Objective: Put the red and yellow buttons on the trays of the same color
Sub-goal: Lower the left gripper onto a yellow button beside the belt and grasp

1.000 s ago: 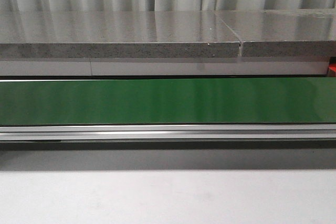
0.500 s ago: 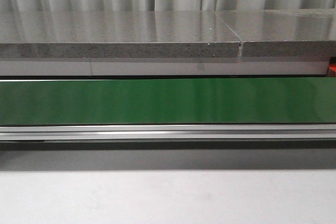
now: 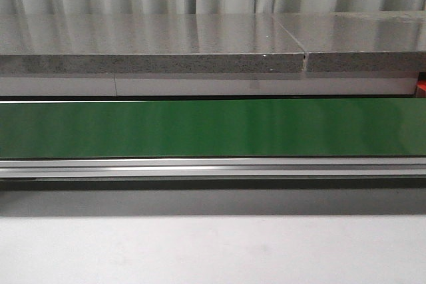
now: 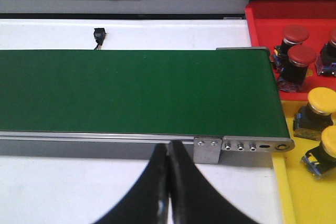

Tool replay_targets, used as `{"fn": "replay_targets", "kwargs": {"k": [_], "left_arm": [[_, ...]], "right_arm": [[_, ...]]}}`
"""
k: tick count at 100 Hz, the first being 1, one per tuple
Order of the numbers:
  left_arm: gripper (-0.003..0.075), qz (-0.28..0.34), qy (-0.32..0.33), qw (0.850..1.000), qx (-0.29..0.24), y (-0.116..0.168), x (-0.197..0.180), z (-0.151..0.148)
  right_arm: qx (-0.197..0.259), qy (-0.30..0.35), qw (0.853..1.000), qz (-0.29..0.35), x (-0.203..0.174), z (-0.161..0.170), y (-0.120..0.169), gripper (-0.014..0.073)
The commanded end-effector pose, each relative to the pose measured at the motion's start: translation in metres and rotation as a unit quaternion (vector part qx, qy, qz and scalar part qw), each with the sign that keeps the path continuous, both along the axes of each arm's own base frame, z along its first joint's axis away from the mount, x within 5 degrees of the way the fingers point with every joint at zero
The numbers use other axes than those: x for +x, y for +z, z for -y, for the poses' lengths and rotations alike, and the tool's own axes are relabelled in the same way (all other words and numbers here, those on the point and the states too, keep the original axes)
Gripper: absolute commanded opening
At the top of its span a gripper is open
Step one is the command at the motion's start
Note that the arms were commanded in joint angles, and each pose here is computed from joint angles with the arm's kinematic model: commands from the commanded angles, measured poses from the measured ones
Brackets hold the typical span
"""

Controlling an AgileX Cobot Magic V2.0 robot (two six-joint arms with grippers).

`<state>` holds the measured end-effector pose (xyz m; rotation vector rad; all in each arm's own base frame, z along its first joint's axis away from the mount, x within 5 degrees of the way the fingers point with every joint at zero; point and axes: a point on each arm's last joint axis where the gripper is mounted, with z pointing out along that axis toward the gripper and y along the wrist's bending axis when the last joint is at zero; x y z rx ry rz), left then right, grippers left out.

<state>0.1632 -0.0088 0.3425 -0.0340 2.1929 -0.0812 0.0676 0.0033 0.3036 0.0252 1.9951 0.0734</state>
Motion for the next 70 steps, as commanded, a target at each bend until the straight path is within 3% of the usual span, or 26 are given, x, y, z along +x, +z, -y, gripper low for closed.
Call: {"fn": "replay_targets", "kwargs": {"k": [1, 11, 28, 33, 55, 70], "left_arm": [[-0.0015, 0.047, 0.034, 0.998, -0.008, 0.019, 0.015, -0.01], [0.0067, 0.035, 0.069, 0.997, -0.007, 0.02, 0.029, -0.023], [0.036, 0.009, 0.116, 0.993, -0.016, 0.018, 0.048, -0.044], [0.0414, -0.001, 0.128, 0.992, -0.017, 0.018, 0.052, -0.05], [0.043, -0.058, 0.187, 0.98, -0.034, 0.01, 0.072, -0.083], [0.0504, -0.123, 0.227, 0.963, -0.078, -0.001, 0.091, -0.111]], "right_arm": [[-0.003, -0.001, 0.999, 0.038, 0.002, 0.0, 0.012, -0.0066], [-0.003, -0.001, 0.999, 0.038, 0.002, 0.0, 0.012, -0.0066], [-0.003, -0.001, 0.999, 0.038, 0.002, 0.0, 0.012, -0.0066], [-0.003, -0.001, 0.999, 0.038, 0.002, 0.0, 0.012, -0.0066], [-0.003, -0.001, 0.999, 0.038, 0.002, 0.0, 0.012, -0.0066], [-0.003, -0.001, 0.999, 0.038, 0.002, 0.0, 0.012, -0.0066]]}}
